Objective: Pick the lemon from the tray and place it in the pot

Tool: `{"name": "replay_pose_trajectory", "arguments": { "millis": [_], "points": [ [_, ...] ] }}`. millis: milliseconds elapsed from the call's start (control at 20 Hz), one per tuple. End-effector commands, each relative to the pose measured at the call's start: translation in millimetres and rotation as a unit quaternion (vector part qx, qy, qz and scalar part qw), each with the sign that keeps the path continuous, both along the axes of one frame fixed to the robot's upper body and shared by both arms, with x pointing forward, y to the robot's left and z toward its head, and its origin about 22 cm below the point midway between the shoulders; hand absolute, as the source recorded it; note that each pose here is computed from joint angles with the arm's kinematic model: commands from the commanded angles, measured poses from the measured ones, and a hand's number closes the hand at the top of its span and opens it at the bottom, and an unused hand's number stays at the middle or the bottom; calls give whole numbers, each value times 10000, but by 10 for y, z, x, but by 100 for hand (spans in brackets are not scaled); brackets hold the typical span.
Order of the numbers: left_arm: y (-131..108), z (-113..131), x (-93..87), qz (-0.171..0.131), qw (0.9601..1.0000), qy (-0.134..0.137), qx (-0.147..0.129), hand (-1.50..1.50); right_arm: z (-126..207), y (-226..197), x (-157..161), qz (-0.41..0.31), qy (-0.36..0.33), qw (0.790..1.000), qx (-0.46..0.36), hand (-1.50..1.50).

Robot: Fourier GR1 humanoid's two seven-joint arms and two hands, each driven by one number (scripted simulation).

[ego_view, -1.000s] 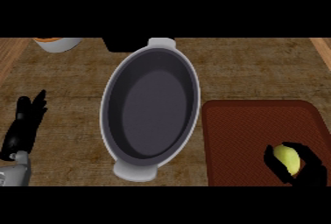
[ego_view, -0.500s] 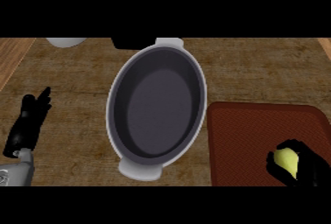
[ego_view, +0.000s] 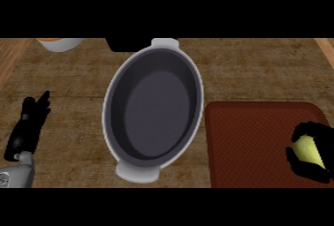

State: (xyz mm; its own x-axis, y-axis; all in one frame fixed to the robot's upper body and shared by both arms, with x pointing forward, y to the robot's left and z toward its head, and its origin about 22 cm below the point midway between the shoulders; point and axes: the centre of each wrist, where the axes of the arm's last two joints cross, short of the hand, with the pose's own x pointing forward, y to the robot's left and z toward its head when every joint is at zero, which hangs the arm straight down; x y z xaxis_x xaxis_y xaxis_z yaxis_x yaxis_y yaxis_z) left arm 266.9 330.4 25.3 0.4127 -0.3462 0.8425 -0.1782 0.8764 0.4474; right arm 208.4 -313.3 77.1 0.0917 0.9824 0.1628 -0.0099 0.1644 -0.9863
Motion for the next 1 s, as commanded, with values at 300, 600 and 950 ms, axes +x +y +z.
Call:
{"name": "replay_pose_trajectory", "arguments": {
  "millis": [300, 600, 950],
  "points": [
    [72, 86, -9, 55, 9999, -29, 88, 0, 1043, 512, -207, 1228, -2311, 9542, 1447, 150],
    [-45, 1, -28, 25, 10000, 57, -67, 0, 1790, 675, -266, 1407, -2931, 9363, 1332, 150],
    [48, 48, -39, -14, 10000, 36, -7, 0, 2168, 1218, -276, 1809, -2324, 9447, 1439, 150]
  ]
}}
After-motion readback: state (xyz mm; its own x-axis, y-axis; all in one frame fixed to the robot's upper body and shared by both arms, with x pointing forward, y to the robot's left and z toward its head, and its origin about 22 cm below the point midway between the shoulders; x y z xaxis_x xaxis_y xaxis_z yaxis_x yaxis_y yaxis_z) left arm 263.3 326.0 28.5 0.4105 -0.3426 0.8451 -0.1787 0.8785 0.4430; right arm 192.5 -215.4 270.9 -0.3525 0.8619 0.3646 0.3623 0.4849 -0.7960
